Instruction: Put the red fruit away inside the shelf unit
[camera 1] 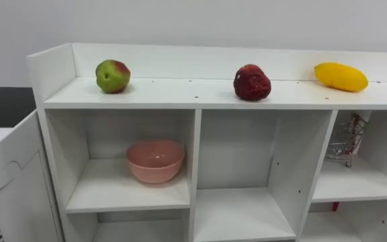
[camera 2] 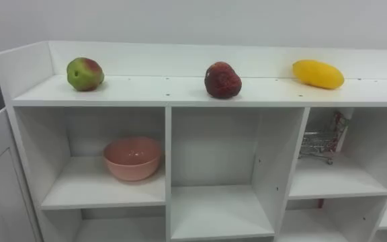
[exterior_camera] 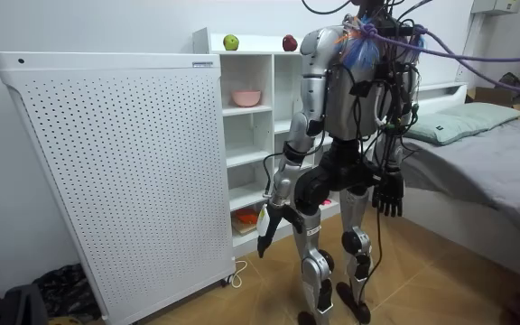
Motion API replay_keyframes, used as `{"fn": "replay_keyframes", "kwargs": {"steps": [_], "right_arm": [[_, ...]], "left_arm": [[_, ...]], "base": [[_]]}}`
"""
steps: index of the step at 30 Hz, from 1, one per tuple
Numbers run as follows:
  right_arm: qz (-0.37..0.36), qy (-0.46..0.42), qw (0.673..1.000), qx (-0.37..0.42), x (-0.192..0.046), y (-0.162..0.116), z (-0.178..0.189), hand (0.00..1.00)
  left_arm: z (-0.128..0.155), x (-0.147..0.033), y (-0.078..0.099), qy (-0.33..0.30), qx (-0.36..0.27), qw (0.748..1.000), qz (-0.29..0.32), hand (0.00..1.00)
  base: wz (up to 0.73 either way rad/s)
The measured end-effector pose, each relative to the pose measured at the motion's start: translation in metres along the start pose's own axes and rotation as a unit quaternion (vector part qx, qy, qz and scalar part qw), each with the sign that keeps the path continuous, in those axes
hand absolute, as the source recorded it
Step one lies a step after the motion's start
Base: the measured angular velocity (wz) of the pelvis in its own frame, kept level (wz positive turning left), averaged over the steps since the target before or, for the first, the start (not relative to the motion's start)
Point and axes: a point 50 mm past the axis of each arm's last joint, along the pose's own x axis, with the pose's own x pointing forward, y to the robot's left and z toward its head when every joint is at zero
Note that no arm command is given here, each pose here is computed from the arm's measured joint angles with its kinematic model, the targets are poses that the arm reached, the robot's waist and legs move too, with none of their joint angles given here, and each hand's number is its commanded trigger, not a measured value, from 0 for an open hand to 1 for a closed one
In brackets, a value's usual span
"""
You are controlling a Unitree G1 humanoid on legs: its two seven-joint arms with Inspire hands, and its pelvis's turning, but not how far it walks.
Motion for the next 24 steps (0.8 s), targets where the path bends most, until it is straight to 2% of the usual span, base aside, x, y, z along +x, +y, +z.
{"fn": "replay_keyframes", "kwargs": {"steps": [13,19,21,24], "right_arm": [[-0.024,-0.015,1.0,0.004,-0.001,-0.004,0.006,0.0],[-0.071,-0.059,0.991,0.097,-0.004,-0.019,0.017,0.0],[-0.091,-0.087,0.983,0.135,-0.008,-0.027,0.027,0.0],[-0.14,-0.174,0.957,0.185,-0.022,-0.047,0.062,0.0]], "left_arm": [[0.002,0.0,0.001,-0.002,-0.008,1.0,0.01,0.0],[0.004,0.0,0.002,-0.006,-0.006,1.0,0.01,0.0],[0.008,0.0,0.005,-0.016,-0.005,1.0,0.014,0.0],[0.019,0.0,0.013,-0.043,-0.016,0.999,0.026,0.0]], "base": [[-0.02],[-0.01],[0.0],[0.0]]}}
